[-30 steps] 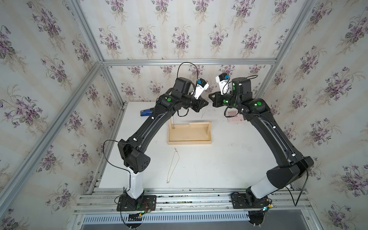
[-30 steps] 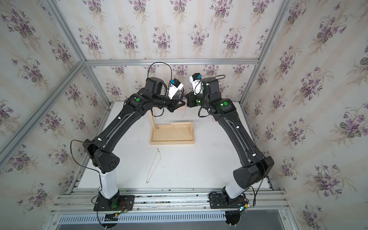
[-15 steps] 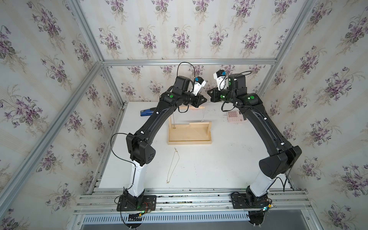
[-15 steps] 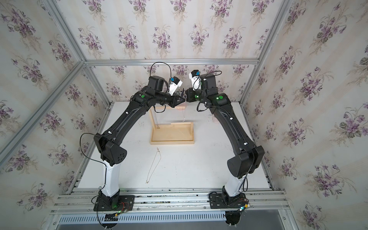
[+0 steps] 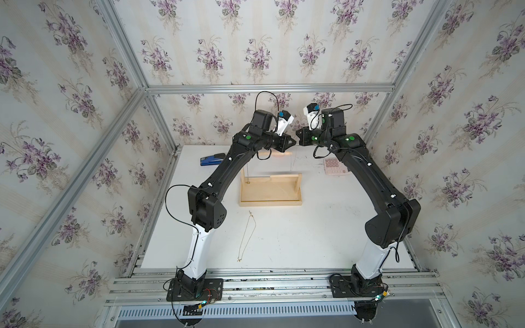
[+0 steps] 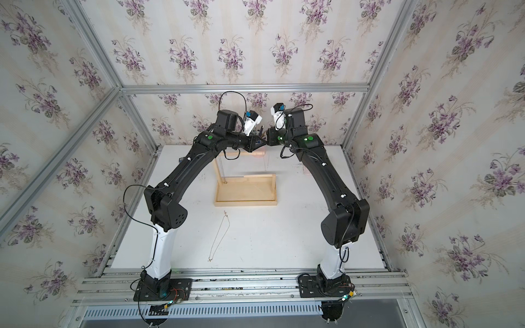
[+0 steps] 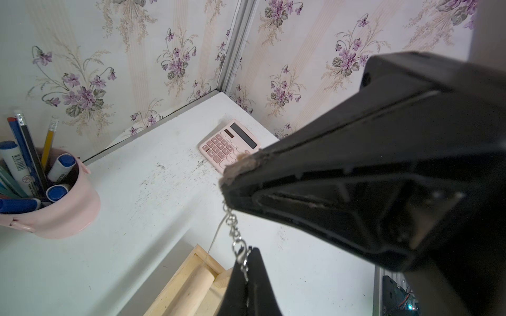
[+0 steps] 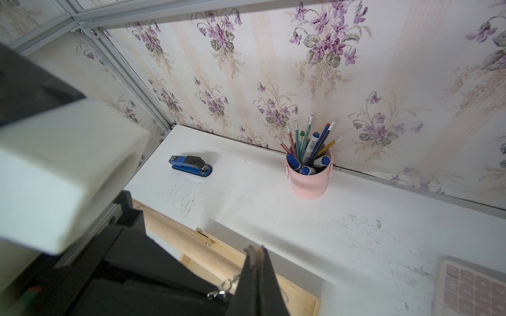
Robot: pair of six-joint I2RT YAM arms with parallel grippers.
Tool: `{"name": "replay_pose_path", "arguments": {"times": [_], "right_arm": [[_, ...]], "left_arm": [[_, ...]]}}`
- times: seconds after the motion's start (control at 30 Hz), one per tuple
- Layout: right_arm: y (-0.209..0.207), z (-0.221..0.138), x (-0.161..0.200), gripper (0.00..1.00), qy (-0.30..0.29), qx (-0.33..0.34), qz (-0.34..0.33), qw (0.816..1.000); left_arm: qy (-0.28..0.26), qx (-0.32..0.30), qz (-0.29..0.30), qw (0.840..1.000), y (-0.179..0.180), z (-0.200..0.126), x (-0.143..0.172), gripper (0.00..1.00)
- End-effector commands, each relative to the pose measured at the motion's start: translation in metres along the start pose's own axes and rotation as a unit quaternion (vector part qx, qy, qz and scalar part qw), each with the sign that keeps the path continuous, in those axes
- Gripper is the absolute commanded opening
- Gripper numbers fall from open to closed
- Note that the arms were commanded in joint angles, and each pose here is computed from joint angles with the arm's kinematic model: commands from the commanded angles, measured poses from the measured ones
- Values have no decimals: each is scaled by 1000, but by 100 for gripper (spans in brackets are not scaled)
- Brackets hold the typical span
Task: Hang the necklace on the jewelry display stand
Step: Hang the necklace on the stand.
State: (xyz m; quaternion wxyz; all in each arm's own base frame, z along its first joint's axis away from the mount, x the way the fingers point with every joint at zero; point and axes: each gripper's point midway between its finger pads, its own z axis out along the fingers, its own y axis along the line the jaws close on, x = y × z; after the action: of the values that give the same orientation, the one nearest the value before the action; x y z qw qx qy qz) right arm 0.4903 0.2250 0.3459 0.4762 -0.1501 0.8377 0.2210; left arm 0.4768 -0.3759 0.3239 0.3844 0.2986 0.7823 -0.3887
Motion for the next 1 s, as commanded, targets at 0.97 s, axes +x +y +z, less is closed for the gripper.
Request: {"name": "replay_pose_path", "arguments": {"times": [0.97], "right_arm": [[48,70,6,0,20,-73,-45,996]], "left_arm": [[15,-66,-49,996,41,-39,24,3]]}}
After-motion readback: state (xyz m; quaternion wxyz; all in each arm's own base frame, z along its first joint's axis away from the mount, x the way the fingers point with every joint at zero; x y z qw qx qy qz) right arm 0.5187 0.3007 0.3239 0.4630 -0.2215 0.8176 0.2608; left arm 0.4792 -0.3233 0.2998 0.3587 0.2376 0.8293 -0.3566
